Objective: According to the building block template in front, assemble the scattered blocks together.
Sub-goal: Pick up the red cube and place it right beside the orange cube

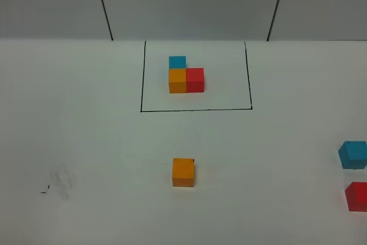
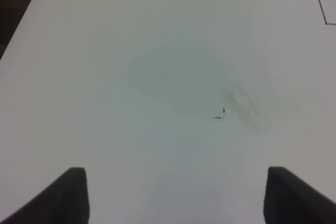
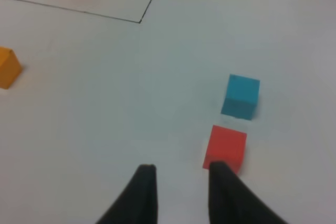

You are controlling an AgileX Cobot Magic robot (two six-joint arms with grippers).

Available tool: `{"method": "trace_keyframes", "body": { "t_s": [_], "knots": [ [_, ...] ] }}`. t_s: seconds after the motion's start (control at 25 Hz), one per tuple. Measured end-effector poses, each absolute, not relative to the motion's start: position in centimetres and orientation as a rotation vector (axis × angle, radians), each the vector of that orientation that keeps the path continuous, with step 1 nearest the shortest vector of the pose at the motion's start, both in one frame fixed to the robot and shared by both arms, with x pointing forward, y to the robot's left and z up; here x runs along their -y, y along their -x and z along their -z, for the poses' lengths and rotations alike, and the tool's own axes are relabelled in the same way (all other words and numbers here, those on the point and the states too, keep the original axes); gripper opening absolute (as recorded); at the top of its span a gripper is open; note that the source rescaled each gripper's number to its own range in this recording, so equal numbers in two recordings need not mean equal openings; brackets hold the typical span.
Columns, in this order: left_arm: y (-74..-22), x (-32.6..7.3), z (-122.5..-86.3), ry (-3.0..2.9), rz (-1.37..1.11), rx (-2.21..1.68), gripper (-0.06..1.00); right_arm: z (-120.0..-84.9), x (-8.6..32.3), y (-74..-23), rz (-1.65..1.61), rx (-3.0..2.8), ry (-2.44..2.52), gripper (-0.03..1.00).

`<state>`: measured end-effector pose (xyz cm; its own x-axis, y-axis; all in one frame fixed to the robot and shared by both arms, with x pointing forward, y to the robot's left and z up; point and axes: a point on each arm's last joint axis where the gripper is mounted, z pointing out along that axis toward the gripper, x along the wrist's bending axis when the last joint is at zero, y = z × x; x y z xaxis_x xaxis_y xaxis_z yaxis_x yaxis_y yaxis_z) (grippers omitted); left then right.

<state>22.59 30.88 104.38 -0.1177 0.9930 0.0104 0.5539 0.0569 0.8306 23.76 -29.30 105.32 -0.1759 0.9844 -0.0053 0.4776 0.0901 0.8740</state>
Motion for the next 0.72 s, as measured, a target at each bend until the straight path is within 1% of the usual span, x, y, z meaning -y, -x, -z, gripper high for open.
{"method": "trace_keyframes", "body": {
  "t_s": [0.28,0.56,0.64,0.72],
  "knots": [
    [-22.6,-30.9,-104.4,-1.553,-0.938,-1.738,0.5,-105.5,28.9,-27.6,-0.905,-1.834,-1.622,0.02],
    [-22.6,-30.9,-104.4,-1.553,-0.938,-1.738,0.5,-106.7,28.9,-32.8,-0.865,-1.782,-1.629,0.03],
    [-22.6,-30.9,-104.4,-1.553,-0.938,-1.738,0.5,-107.0,29.0,-34.3,-0.8,-1.783,-1.713,0.05],
    [-22.6,-30.9,-104.4,-1.553,-0.938,-1.738,0.5,-106.8,29.2,-35.7,-0.714,-1.809,-1.799,0.12]
  ]
}}
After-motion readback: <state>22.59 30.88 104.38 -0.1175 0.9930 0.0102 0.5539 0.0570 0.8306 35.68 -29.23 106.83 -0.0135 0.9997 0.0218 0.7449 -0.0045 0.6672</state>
